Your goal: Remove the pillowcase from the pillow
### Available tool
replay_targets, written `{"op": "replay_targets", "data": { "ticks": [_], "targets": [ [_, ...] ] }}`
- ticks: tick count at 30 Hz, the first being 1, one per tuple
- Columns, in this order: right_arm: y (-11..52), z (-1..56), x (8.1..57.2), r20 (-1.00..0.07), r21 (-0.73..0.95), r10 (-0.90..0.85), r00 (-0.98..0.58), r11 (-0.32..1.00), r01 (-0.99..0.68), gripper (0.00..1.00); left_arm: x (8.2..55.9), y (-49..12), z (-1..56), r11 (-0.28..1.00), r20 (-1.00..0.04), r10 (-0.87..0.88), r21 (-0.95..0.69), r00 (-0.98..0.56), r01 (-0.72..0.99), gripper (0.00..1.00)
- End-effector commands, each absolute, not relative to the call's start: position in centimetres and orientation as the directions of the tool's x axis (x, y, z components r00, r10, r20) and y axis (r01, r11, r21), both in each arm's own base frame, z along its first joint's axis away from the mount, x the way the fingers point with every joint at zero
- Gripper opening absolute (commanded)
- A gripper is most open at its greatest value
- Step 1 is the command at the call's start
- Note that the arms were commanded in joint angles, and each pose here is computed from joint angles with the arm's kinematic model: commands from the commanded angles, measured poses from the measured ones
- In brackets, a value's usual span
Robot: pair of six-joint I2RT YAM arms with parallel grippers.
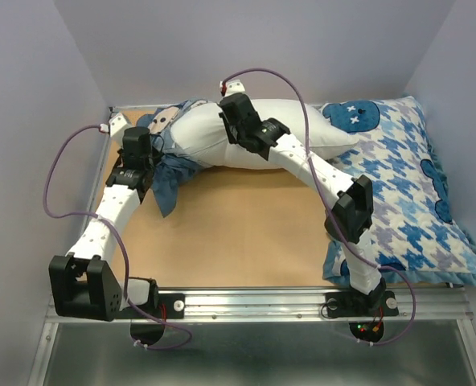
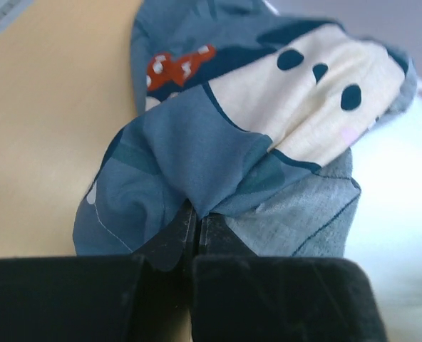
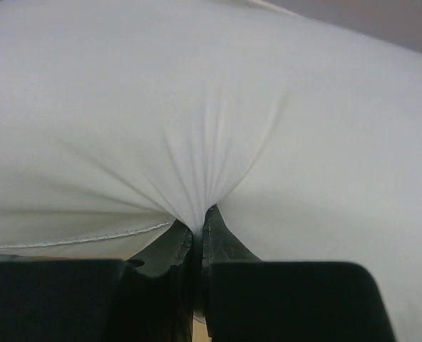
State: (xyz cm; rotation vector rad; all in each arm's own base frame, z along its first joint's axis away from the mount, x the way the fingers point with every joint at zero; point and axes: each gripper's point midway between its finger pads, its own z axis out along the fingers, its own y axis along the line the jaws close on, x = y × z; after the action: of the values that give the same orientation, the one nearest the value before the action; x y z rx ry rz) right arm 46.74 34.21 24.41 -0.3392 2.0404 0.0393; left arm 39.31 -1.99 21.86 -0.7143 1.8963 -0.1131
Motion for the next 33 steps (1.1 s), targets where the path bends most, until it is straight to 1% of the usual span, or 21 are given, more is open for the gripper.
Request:
{"op": "replay_targets", "data": {
  "ticks": [1,2,5,9,21,28,33],
  "targets": [
    [26.8,41.4,46.0,-0.984,0.001,-0.002,-0.178,1.000,-0.017,0.01,38.3,6.0,22.4,0.671,-0.826,-0.559,-0.402,-0.070,-0.623,0.00],
    [26.2,42.3,45.8,-0.987,0.002,0.001,-0.162,1.000,-0.005,0.00,37.9,7.5,22.0,0.636,-0.822,-0.567,-0.406,-0.042,-0.657,0.00],
    [24.8,44.3,45.4,-0.992,0.014,0.018,-0.126,0.999,0.031,0.01,37.7,9.4,21.2,0.590,-0.815,-0.579,-0.400,-0.022,-0.701,0.00],
    [22.8,46.0,45.3,-0.995,0.019,0.026,-0.094,0.997,0.078,0.01,37.7,11.4,19.5,0.541,-0.797,-0.603,-0.388,-0.023,-0.746,0.00],
    [19.8,50.8,43.0,-0.993,0.112,0.114,-0.014,0.991,0.077,0.01,39.5,14.1,17.6,0.499,-0.771,-0.634,-0.357,-0.052,-0.789,0.00],
    [17.2,54.9,40.9,-0.982,0.179,0.173,0.069,0.980,0.087,0.01,41.0,14.8,16.0,0.500,-0.758,-0.645,-0.317,-0.101,-0.806,0.00],
    [15.2,57.7,39.0,-0.966,0.234,0.221,0.136,0.967,0.096,0.01,41.3,14.9,15.9,0.500,-0.758,-0.645,-0.324,-0.096,-0.803,0.00]
  ]
}}
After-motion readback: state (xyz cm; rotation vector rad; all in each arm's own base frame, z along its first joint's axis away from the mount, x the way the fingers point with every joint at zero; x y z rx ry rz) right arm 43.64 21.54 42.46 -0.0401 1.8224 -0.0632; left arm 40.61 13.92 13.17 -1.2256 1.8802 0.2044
